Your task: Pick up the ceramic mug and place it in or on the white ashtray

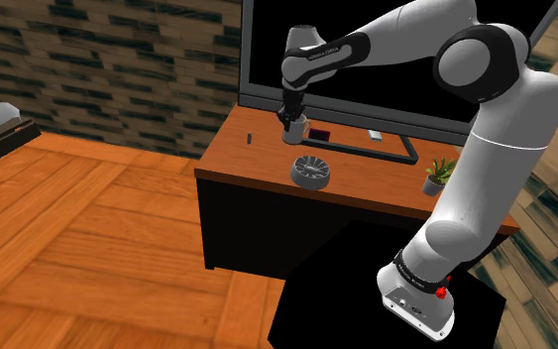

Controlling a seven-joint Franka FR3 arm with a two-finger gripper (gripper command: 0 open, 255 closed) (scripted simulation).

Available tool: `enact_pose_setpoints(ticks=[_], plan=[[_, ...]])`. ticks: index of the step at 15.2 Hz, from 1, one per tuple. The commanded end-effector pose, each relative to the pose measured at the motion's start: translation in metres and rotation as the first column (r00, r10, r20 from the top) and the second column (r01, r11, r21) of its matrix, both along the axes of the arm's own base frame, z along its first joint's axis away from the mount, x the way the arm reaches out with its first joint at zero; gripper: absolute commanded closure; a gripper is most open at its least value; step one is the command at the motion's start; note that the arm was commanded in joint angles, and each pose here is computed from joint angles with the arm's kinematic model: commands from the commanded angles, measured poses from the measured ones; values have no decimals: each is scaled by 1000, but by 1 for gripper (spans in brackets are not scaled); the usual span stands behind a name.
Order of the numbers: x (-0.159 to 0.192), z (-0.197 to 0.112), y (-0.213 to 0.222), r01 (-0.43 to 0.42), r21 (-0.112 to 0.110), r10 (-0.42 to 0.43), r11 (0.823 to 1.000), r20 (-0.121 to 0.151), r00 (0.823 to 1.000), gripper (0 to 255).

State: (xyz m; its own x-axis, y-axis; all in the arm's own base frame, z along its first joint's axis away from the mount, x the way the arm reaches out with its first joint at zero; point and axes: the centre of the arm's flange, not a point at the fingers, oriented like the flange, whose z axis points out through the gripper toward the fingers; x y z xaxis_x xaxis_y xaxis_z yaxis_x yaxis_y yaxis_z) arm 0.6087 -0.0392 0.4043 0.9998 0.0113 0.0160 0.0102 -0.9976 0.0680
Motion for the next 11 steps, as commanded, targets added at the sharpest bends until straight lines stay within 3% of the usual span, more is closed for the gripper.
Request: enact_pose_setpoints(ticks=[1,11], plan=[[-1,12,-1,0,0,0,1000,0,1000,255],[-1,64,-1,0,0,0,1000,0,1000,255]])
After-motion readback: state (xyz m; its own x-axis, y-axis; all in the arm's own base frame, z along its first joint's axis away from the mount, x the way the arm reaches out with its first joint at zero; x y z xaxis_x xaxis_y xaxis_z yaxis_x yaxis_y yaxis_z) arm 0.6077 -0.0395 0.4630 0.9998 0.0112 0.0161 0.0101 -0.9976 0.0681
